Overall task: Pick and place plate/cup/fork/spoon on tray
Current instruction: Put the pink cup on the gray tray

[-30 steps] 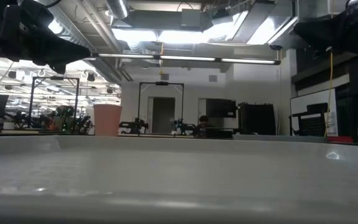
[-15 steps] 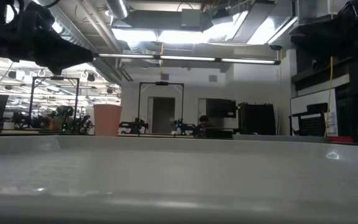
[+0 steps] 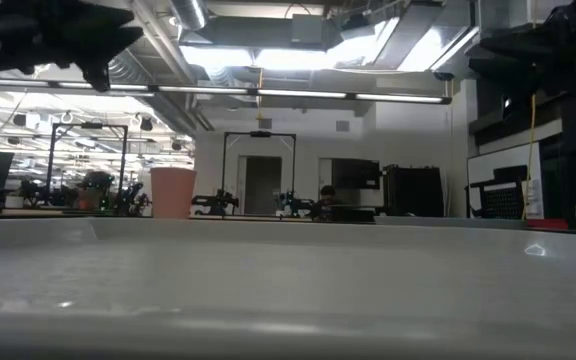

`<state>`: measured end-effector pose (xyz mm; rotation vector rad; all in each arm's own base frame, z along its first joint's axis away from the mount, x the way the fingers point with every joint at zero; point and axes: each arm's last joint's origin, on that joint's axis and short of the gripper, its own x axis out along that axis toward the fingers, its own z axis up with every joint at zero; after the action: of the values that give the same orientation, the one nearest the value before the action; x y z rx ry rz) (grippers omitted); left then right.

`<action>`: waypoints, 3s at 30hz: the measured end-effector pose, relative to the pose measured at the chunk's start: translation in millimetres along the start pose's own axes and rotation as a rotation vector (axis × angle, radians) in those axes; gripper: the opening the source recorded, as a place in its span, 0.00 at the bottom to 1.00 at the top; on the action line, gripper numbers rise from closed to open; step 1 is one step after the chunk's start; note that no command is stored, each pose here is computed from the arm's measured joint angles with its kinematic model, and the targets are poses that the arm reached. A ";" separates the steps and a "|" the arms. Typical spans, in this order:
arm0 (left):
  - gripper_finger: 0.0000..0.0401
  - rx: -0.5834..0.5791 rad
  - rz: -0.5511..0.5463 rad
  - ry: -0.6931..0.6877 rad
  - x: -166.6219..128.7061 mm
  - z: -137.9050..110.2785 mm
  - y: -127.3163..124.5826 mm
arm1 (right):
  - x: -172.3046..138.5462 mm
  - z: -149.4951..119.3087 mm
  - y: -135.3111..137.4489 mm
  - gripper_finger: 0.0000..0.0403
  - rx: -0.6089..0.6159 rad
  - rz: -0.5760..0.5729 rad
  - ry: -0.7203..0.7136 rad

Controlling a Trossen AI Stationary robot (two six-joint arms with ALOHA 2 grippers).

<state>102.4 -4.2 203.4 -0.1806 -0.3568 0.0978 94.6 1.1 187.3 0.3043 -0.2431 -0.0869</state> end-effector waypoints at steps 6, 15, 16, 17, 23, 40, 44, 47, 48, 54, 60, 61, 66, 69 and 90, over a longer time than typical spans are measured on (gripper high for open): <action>0.27 -0.009 0.239 0.099 1.3 -11.4 7.4 | 0.0 0.0 0.0 0.38 -0.039 -0.001 0.000; 0.26 0.136 0.391 0.209 38.9 27.0 -2.0 | 0.0 0.0 -0.1 0.38 -0.049 -0.001 0.000; 0.26 0.190 0.421 0.238 44.4 31.7 -2.6 | 0.0 0.0 -0.1 0.38 -0.049 -0.001 0.000; 0.26 0.240 0.460 0.273 49.3 35.1 -2.2 | 0.0 0.0 -0.1 0.38 -0.049 -0.001 0.000; 0.26 0.305 0.732 0.544 74.6 42.4 16.4 | 0.0 0.0 -0.1 0.38 -0.049 -0.001 0.000; 0.26 -0.038 0.889 0.882 127.8 38.3 120.1 | -0.1 -3.7 -1.1 0.38 0.000 -0.012 0.037; 0.26 -0.055 0.930 0.970 135.8 31.2 135.0 | -0.1 -4.0 -1.2 0.38 -0.002 -0.013 0.039; 0.26 -0.067 0.946 1.046 138.2 19.1 141.6 | -0.1 -4.3 -1.3 0.38 -0.003 -0.014 0.043; 0.26 -0.072 0.952 1.063 138.7 15.5 143.3 | -0.1 -4.7 -1.4 0.38 -0.004 -0.015 0.047; 0.26 -0.082 0.964 1.102 140.0 4.2 148.1 | -0.3 -7.5 -2.3 0.38 -0.011 -0.023 0.076; 0.26 -0.092 0.981 1.095 140.0 3.9 148.5 | -0.4 -8.9 -2.7 0.38 -0.014 -0.028 0.090; 0.26 -0.093 0.982 1.100 139.5 3.7 148.3 | -0.4 -8.9 -2.7 0.38 -0.014 -0.028 0.090; 0.26 -0.118 1.002 1.168 136.4 -4.5 146.3 | -0.5 -9.3 -2.8 0.38 -0.015 -0.029 0.094; 0.26 -0.118 0.993 1.204 137.7 -12.5 145.6 | -0.5 -9.3 -2.8 0.38 -0.015 -0.029 0.094; 0.01 0.004 0.752 1.130 162.9 8.1 85.7 | -0.5 -9.2 -2.8 0.38 -0.041 -0.027 0.094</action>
<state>246.0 101.7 249.3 -0.3281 0.8570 0.7014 96.4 1.2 177.8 0.2704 -0.1439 -0.1036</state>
